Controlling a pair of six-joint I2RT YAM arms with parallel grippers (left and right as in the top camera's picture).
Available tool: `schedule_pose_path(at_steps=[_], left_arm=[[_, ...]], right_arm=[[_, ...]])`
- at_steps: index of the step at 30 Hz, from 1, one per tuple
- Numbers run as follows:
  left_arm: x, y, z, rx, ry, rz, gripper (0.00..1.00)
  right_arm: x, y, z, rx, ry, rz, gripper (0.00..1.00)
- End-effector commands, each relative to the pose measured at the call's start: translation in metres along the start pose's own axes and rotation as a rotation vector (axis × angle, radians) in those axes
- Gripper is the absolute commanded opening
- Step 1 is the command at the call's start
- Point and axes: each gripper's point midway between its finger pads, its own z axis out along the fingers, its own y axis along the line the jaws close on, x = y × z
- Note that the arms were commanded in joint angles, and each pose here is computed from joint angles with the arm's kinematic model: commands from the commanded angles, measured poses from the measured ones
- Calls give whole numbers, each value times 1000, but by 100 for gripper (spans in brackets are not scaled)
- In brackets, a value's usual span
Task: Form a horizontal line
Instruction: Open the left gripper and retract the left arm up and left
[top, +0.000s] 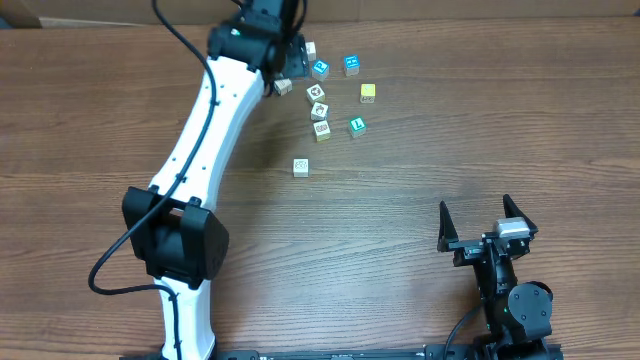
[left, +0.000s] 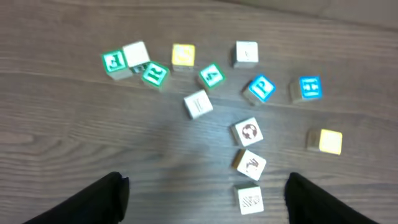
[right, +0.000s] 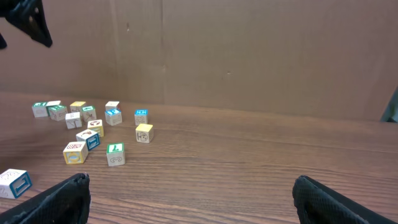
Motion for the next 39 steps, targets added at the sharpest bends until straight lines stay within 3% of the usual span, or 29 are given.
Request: schedule_pose_path(at_steps=[1,5,13,18,39], left_arm=[[-12,19,-3,-18,-19,-7,79],[-18,51,2,-60,-5,-53,82],[-24,123,6,-153,33,-157,100],[-24,154,6,-191,51,-203,100],[-26,165,6,-203,50,-222,100]], right_arm=[[2,0,0,-2,-3,-4,100],[2,0,0,-2,-3,-5,100],[2,0,0,-2,-3,-5,100],[2,0,0,-2,-3,-5,100],[2,0,0,-2,-3,-4,100]])
